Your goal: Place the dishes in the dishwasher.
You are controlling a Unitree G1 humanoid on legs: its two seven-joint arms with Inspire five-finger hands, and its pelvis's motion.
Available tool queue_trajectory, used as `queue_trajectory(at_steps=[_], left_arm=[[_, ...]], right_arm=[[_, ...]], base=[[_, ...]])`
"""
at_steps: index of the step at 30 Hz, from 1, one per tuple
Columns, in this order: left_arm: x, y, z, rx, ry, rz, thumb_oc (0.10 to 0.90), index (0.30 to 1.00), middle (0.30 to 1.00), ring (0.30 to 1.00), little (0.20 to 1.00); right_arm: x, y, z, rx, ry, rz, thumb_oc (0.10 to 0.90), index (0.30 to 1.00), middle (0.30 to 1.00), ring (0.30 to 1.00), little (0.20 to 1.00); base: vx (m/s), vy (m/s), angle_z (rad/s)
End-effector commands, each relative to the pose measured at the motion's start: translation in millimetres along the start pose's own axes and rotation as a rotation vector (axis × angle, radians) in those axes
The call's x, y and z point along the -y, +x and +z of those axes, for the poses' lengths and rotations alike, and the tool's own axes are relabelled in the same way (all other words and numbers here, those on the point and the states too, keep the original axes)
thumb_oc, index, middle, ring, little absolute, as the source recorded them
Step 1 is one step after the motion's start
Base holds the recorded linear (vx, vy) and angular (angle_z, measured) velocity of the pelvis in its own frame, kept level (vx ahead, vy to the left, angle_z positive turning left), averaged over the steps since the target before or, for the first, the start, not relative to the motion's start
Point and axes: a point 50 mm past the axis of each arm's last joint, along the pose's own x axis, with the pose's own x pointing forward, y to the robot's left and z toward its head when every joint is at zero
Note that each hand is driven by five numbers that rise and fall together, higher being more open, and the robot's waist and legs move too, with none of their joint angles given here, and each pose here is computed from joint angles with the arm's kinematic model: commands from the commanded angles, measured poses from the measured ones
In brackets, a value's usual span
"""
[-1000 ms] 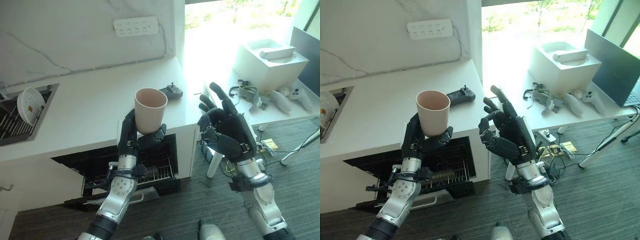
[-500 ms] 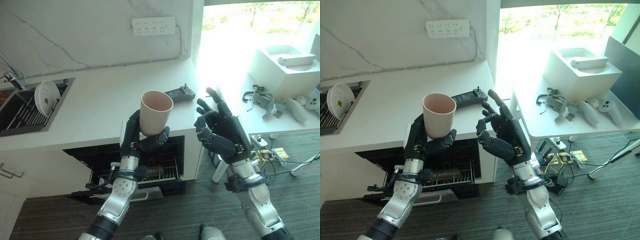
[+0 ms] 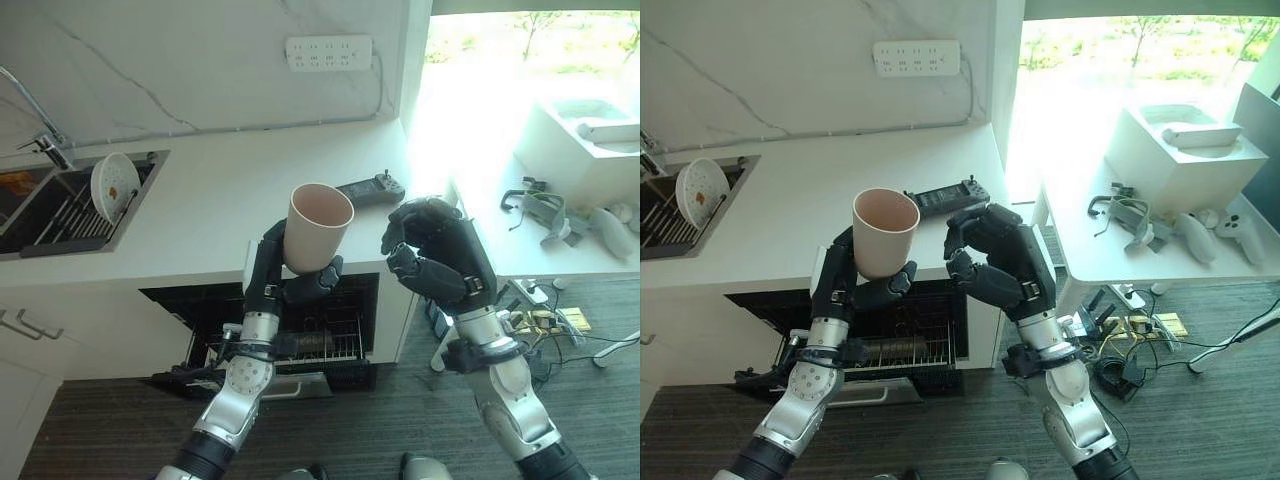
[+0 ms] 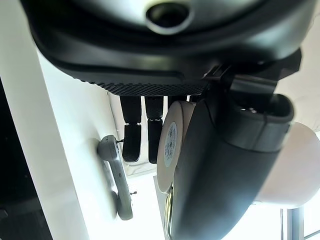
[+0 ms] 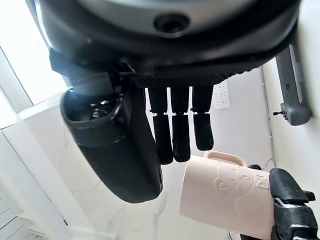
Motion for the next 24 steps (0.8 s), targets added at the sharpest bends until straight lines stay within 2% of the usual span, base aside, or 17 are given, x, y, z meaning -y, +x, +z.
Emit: queue_trajectory(at_steps=[1, 6, 11, 24], left_arm=[[7, 21, 45, 0.258, -0.033, -0.055, 0.4, 0.3, 0.3, 0.3, 0.3], [6, 20, 47, 0.262, -0.031, -0.055, 0.4, 0.3, 0.3, 0.3, 0.3], [10, 21, 48, 0.269, -0.014, -0.085, 0.4, 0.3, 0.3, 0.3, 0.3], [25, 26, 43, 0.236, -0.027, -0.186, 0.4, 0.3, 0.3, 0.3, 0.3]], right_arm=[[-9, 25, 45, 0.322, 0.054, 0.022, 0.4, 0.3, 0.3, 0.3, 0.3], [-7, 24, 44, 0.317, 0.075, -0.001, 0.4, 0.3, 0.3, 0.3, 0.3], [-12, 26, 54, 0.404, 0.056, 0.056, 0.4, 0.3, 0.3, 0.3, 0.3], [-25, 65, 80, 0.49, 0.03, 0.142, 0.4, 0.3, 0.3, 0.3, 0.3]], base=[[0.0, 0.0, 0.0], [0.0, 0.0, 0.0], [0.0, 0.0, 0.0], [0.0, -0.007, 0.05]])
